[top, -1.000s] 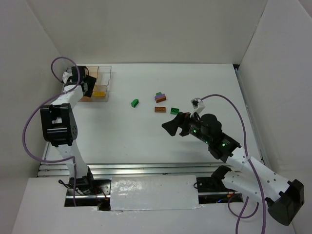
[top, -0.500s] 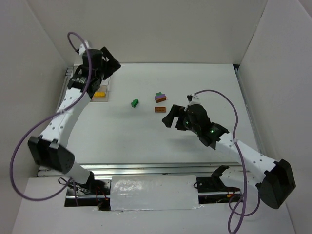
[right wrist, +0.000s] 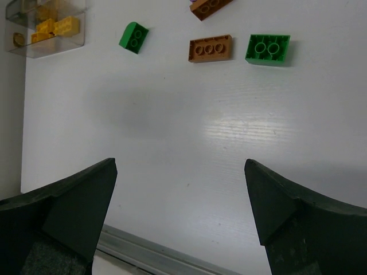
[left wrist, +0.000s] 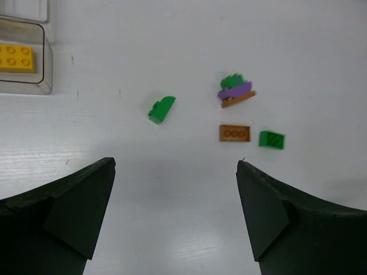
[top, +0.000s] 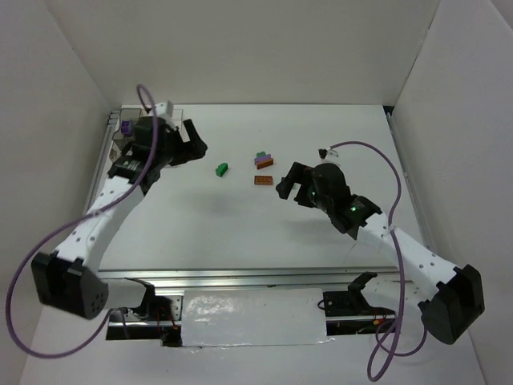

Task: Sort the legos into containers by color

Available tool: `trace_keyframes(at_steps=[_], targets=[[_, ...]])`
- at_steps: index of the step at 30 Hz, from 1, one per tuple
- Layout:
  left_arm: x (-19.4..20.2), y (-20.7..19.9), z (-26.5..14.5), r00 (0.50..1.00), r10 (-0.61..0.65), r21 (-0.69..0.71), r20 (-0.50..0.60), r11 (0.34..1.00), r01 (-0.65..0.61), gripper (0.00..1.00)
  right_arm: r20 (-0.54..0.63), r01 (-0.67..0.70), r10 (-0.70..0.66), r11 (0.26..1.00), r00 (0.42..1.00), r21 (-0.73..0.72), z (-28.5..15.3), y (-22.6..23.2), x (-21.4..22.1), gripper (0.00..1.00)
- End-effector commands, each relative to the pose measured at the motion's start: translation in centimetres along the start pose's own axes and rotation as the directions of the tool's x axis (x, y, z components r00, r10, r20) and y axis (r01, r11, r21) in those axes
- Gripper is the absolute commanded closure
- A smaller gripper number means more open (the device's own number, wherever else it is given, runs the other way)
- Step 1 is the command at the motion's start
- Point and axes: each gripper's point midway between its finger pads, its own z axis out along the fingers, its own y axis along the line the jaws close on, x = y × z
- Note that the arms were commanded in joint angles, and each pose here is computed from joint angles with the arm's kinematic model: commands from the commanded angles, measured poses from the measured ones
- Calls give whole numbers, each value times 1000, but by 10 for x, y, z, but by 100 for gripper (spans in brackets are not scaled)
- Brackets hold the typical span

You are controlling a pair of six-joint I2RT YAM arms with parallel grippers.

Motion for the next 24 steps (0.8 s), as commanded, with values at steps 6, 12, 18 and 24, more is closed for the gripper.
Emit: trace_keyframes(at_steps=[6, 12, 18, 24], targets=[[61, 14, 122, 925, 253, -92, -284, 953, -289, 2, 44, 40, -37, 997, 998, -73, -39, -5, -1, 0], [92, 17, 181, 875, 309, -91, -373, 926, -365, 2, 3, 81, -81, 991, 997, -106, -46, -11, 13, 0], [127, 34, 212, 828, 309, -120, -468, 906, -406, 17, -13, 96, -99, 984, 995, -149, -46, -9, 21, 0], [145, 49, 213, 821, 291, -155, -491, 898, -411, 16, -32, 107, -114, 979, 993, -173, -41, -3, 24, 0]])
